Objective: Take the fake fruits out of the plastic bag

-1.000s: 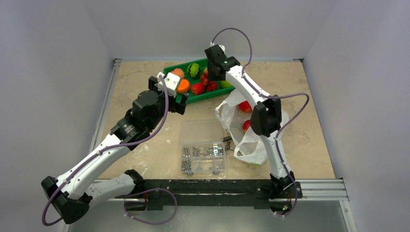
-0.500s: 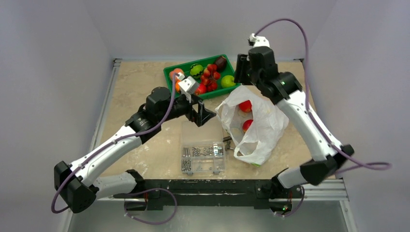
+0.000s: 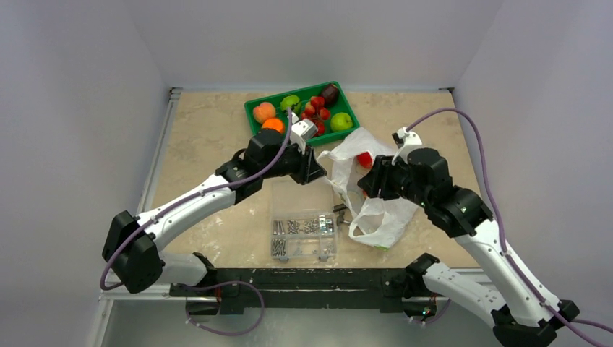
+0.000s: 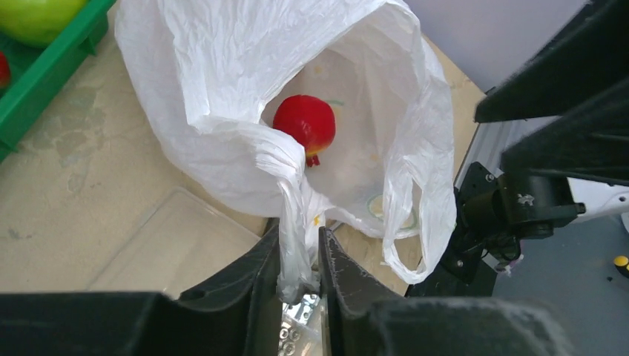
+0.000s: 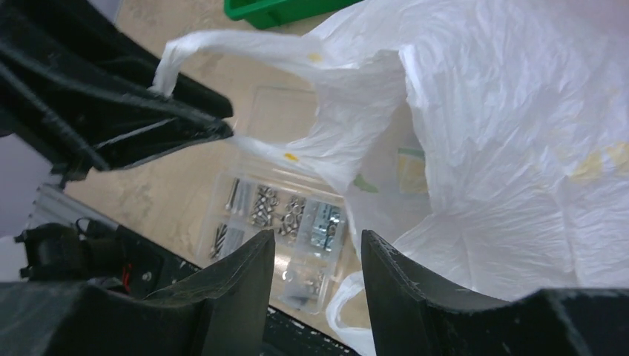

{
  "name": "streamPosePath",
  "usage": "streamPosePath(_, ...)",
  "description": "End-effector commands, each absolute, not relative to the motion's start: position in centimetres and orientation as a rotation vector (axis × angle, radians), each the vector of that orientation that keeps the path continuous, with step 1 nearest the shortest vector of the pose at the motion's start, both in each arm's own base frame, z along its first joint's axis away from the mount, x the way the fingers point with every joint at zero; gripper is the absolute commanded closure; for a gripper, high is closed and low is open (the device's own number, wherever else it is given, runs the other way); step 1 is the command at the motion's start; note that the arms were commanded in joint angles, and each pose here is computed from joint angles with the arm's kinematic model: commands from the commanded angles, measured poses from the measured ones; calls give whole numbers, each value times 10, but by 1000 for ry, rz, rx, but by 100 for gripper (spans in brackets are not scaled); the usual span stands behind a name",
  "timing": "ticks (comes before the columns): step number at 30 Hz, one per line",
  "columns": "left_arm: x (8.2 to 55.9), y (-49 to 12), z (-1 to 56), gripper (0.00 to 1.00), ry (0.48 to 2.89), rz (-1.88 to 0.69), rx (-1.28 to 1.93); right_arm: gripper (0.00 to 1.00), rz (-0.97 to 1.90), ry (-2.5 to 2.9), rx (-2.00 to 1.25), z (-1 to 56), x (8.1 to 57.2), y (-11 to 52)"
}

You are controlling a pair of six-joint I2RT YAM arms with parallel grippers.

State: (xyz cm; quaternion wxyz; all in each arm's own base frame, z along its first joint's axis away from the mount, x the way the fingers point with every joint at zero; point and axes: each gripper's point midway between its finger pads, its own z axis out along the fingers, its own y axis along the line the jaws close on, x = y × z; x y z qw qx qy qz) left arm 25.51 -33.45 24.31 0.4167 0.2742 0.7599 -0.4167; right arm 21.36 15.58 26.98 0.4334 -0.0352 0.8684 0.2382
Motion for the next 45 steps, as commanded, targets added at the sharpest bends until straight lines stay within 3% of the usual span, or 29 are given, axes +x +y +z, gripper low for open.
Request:
streamPosePath(1, 268, -333, 253, 88, 1900, -974, 660, 54, 804, 2069, -148, 287, 200, 184)
streamPosePath(5, 266, -338, 249, 100, 1914, -999, 667, 58, 784, 2139, -131, 262, 208, 195)
streamPosePath(14, 256, -349, 246, 100, 1916, -1042, 708, 58, 348, 2250, 192, 175, 272, 168)
streamPosePath(21, 256, -344, 241, 100, 1918, -981, 715, 61, -104, 2273, 705, 124, 258, 82)
streamPosePath(26, 253, -347, 239, 100, 1918, -981, 740, 56, -6, 2218, 786, 113, 259, 54)
streamPosePath(30, 253, -351, 240, 100, 1918, -998, 742, 46, 70, 2215, 665, 115, 269, 66)
streamPosePath(45, 254, -356, 239, 100, 1928, -1002, 778, 47, 351, 2263, 293, 156, 268, 135)
